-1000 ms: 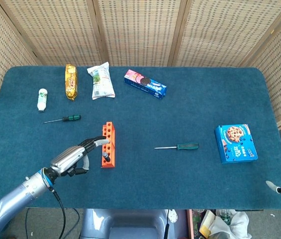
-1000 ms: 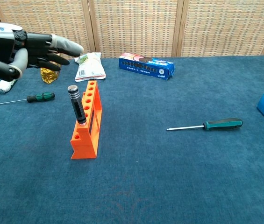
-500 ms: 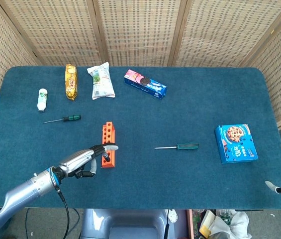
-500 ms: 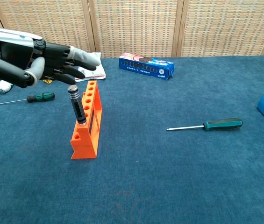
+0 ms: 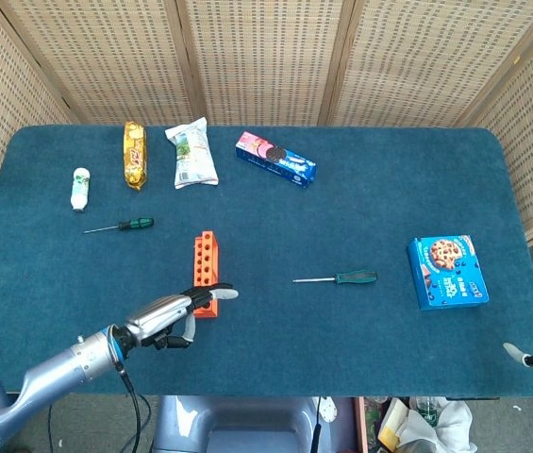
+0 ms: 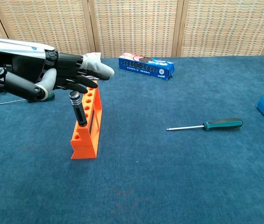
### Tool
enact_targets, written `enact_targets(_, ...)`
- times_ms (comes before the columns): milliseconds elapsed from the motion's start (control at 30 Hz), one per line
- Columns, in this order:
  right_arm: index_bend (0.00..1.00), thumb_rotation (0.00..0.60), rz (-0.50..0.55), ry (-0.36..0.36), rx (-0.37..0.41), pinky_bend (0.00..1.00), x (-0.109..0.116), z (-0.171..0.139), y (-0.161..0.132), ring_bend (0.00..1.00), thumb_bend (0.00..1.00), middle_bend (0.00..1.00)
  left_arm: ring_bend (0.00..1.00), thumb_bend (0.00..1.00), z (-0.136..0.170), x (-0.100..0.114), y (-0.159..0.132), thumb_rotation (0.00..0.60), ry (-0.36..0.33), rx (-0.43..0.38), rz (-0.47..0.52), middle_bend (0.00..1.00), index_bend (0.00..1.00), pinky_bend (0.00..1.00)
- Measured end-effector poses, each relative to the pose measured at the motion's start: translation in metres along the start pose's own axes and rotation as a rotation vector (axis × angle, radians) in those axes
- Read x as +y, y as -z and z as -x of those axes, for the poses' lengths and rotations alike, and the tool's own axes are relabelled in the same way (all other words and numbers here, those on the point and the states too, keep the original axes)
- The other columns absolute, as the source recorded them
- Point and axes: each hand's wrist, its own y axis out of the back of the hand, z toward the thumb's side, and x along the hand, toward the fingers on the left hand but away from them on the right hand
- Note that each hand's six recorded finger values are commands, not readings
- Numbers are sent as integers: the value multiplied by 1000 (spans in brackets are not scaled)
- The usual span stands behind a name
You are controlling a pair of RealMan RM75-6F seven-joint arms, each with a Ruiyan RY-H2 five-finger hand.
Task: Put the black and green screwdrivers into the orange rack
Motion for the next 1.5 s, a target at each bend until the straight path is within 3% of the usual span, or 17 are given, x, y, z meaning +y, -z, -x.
enact_targets(233,0,600,1,0,0,0,0,0,0,0,0,0,0,1000,2,5,-3,600,-28,-19,-9,0,0,0)
enact_targets(267,0,600,1,0,0,0,0,0,0,0,0,0,0,957,2,8,-4,600,-48,-29,-10,0,0,0)
enact_targets(333,0,600,2,1,0,0,1,-1,0,0,0,0,0,658,3,13,-5,600,-75,-39,-13,0,0,0)
enact_targets(400,0,600,1,0,1,0,0,-1,0,0,0,0,0,169,6,21,-5,600,-122,-50,-26,0,0,0)
enact_targets(467,0,600,1,-1,2,0,0,0,0,0,0,0,0,13,9,30,-3,600,-170,-48,-51,0,21,0)
enact_targets(667,0,600,-3,-2,1,0,-1,-1,0,0,0,0,0,27,14,59,16,600,-312,35,-202,0,349,0)
enact_targets(833,0,600,-15,7,-1,0,0,-1,-1,0,0,0,0,83,15,92,48,600,-478,196,-347,0,435,0)
enact_targets(1000,0,600,-26,4,-9,0,-2,0,0,0,0,0,0,125,15,129,97,600,-628,427,-477,0,470,0)
enact_targets(1200,0,600,-36,3,-35,0,-5,4,4,0,0,0,0,153,5,158,143,600,-689,623,-535,0,473,0)
enact_targets(1400,0,600,-28,15,-65,0,-1,9,12,0,0,0,0,166,-14,172,167,600,-692,717,-542,0,473,0)
enact_targets(1500,0,600,-29,22,-74,0,1,10,15,0,0,0,0,256,-23,176,177,600,-689,753,-562,0,473,0)
